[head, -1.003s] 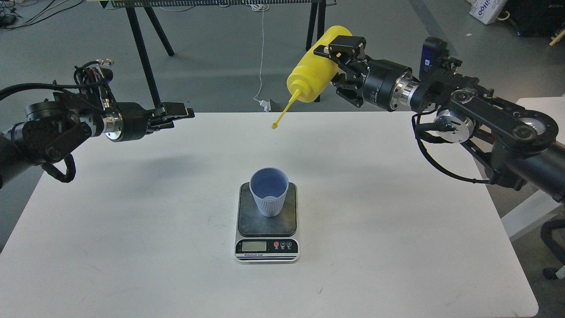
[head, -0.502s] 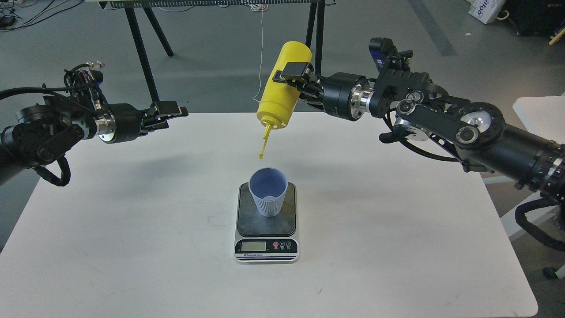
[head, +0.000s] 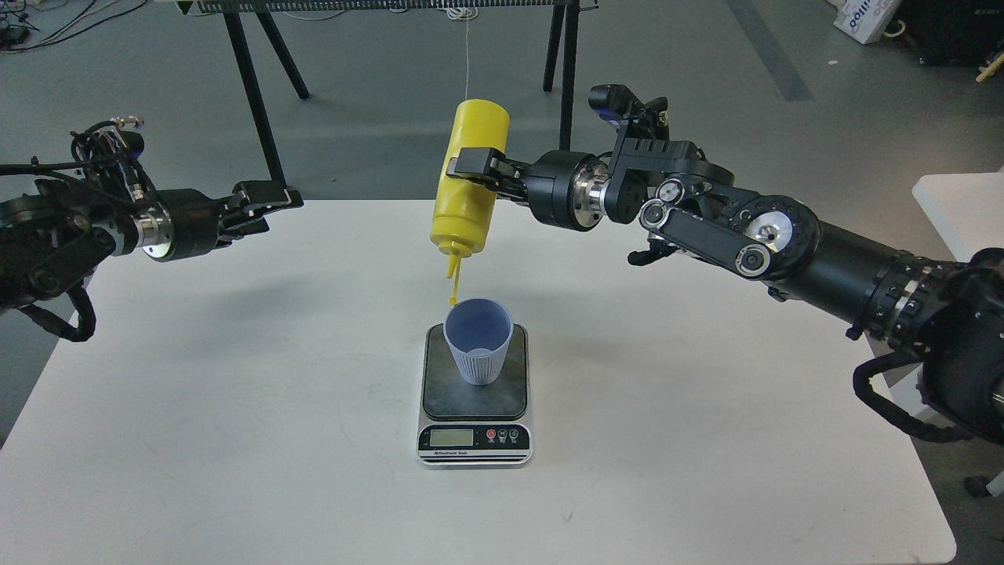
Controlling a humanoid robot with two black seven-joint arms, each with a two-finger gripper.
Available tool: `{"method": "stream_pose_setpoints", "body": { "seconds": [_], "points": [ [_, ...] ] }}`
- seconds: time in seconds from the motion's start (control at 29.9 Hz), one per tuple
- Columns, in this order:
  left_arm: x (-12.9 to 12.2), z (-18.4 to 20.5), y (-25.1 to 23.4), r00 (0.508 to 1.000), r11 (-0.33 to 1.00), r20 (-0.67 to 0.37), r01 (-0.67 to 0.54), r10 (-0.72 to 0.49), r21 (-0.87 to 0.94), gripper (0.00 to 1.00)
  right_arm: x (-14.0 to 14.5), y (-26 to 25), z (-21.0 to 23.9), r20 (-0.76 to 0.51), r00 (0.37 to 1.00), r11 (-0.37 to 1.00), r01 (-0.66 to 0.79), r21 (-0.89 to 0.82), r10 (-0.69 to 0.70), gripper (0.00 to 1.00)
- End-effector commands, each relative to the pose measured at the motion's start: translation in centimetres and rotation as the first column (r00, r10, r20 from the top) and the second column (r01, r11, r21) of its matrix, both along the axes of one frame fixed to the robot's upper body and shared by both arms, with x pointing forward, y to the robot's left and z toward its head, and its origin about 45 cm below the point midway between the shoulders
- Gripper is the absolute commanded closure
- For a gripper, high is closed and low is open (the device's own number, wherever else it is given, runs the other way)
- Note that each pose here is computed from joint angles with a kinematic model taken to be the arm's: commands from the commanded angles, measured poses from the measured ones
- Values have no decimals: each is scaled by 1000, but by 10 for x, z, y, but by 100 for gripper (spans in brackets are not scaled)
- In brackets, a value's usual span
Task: Pour seasoning into cup on scale with both arms
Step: 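Hold the inverted yellow bottle over the blue cup to pour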
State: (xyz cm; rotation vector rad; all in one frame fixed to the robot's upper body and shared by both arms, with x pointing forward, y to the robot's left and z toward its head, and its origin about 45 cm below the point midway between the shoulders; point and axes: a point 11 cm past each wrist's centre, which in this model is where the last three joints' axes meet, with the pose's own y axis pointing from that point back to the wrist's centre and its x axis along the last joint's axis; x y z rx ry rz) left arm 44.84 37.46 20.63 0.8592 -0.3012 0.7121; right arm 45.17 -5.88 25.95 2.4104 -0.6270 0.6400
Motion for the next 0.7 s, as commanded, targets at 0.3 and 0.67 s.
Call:
{"method": "stream_pose_setpoints", "body": {
  "seconds": [0.3, 0.67],
  "points": [
    [0, -2, -4, 1000, 1000, -3, 6, -6, -4, 20, 0, 4, 4, 18, 1000, 999, -20, -28, 21, 98],
    [-1, -5, -7, 1000, 1000, -9, 13, -13, -7, 20, 16, -5, 23, 28, 998, 997, 57, 59, -58, 98]
  ]
}}
